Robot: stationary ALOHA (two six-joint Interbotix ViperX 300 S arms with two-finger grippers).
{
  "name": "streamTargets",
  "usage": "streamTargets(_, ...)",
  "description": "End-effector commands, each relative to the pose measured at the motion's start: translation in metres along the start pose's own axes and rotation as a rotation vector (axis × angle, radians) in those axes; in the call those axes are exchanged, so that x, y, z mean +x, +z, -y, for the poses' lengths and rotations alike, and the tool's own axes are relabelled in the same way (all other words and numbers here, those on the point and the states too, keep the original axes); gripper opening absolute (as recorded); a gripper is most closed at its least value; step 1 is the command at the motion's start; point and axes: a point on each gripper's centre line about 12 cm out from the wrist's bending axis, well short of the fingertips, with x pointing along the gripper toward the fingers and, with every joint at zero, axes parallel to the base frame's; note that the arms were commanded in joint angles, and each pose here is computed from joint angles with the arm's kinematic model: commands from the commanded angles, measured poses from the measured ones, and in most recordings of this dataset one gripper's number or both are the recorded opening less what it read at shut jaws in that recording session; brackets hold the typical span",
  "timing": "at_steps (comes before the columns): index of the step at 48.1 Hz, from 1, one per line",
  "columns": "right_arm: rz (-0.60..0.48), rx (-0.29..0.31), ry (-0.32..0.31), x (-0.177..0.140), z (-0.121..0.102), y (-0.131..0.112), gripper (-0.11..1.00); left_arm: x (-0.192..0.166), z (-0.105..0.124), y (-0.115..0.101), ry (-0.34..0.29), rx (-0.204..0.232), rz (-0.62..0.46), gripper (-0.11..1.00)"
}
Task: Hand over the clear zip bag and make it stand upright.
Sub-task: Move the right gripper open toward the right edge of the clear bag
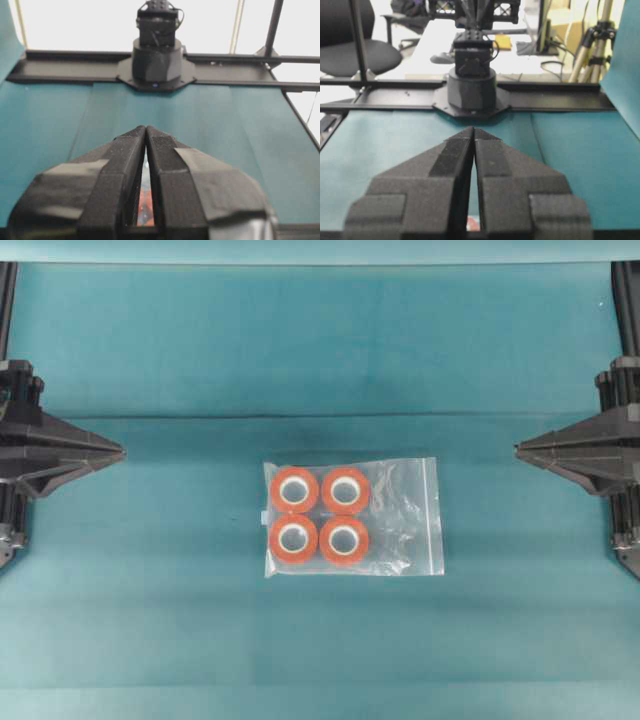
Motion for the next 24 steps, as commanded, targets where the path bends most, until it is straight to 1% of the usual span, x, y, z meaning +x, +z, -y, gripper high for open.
streamTargets(1, 0.017, 0.047, -0.007, 0.003, 0.001, 0.007, 0.09, 0.01, -0.001, 0.009, 0.002, -0.001, 0.003, 0.14)
streamTargets(3, 0.02, 0.1, -0.019, 0.004, 0.003, 0.01, 0.08, 0.014, -0.001, 0.011, 0.002, 0.0, 0.0, 0.12)
streamTargets(5, 0.015, 0.178, -0.037, 0.005, 0.005, 0.011, 0.05, 0.018, -0.001, 0.012, 0.002, 0.005, -0.003, 0.05)
streamTargets(8, -0.004, 0.274, -0.057, 0.006, 0.007, 0.009, 0.01, 0.023, 0.0, 0.014, 0.001, 0.012, -0.009, -0.01)
streamTargets(10, -0.026, 0.327, -0.065, 0.007, 0.008, 0.006, 0.01, 0.027, 0.0, 0.016, 0.001, 0.015, -0.011, -0.01)
streamTargets(16, -0.109, 0.45, -0.08, 0.008, 0.007, -0.004, 0.01, 0.035, 0.0, 0.018, -0.001, 0.026, -0.018, -0.01)
streamTargets(19, -0.158, 0.568, -0.11, 0.008, 0.009, -0.012, 0.01, 0.038, 0.0, 0.018, -0.001, 0.035, -0.025, -0.01)
streamTargets(24, -0.232, 0.778, -0.197, 0.009, 0.018, -0.027, 0.01, 0.042, 0.0, 0.016, -0.002, 0.047, -0.037, -0.01)
